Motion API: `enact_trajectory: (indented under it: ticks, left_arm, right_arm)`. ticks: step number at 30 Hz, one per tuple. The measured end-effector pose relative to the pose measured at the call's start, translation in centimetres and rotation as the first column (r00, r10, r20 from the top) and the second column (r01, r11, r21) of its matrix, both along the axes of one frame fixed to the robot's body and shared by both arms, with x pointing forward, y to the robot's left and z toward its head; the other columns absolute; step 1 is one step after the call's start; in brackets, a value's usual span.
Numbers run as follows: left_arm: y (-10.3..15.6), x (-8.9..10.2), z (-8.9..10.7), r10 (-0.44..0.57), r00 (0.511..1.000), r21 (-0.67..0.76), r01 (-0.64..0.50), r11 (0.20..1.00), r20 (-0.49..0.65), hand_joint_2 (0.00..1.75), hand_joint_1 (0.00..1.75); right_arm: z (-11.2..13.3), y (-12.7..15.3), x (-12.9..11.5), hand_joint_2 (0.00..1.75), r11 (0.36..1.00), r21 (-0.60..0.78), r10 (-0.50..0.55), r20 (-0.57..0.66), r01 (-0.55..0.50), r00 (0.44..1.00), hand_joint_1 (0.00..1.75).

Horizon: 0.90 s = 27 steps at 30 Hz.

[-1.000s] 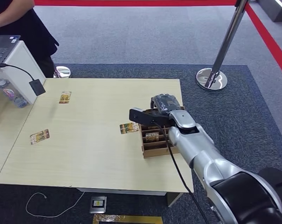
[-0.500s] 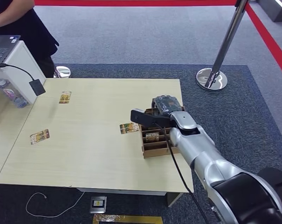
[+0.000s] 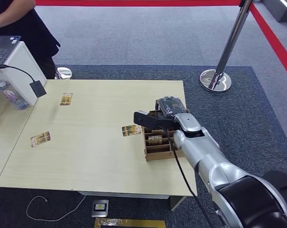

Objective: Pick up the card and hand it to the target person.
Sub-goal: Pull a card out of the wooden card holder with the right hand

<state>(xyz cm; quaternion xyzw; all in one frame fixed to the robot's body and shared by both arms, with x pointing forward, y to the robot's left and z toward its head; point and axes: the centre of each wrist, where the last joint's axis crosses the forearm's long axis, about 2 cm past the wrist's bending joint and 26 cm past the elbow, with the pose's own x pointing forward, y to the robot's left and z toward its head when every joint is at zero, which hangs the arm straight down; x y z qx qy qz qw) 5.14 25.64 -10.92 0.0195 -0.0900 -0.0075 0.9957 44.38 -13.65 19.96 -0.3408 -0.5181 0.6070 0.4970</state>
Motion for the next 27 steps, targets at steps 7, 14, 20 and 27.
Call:
enact_trajectory:
  ticks: [7,14,20,27]
  left_arm:
    - [0.0,0.0,0.0,-0.002,1.0,0.0,0.002,1.0,0.0,1.75,0.0]
    - [0.0,0.0,0.0,-0.001,1.0,0.0,0.001,1.0,0.0,1.75,0.0]
    - [0.0,0.0,0.0,0.002,1.0,-0.001,-0.002,1.0,0.0,1.75,0.0]
    - [0.0,0.0,0.0,0.009,1.0,-0.002,-0.009,1.0,0.003,1.75,0.0]
  right_arm:
    - [0.0,-0.1,0.0,1.75,1.0,0.005,0.012,0.013,-0.012,1.0,1.75]
    - [0.4,0.1,0.1,1.75,0.999,0.013,0.035,0.029,-0.036,0.999,1.75]
    - [1.0,0.7,0.2,1.75,0.998,0.025,0.06,0.026,-0.061,0.998,1.75]
    - [1.9,1.4,0.2,1.75,0.996,0.039,0.082,0.037,-0.083,0.996,1.75]
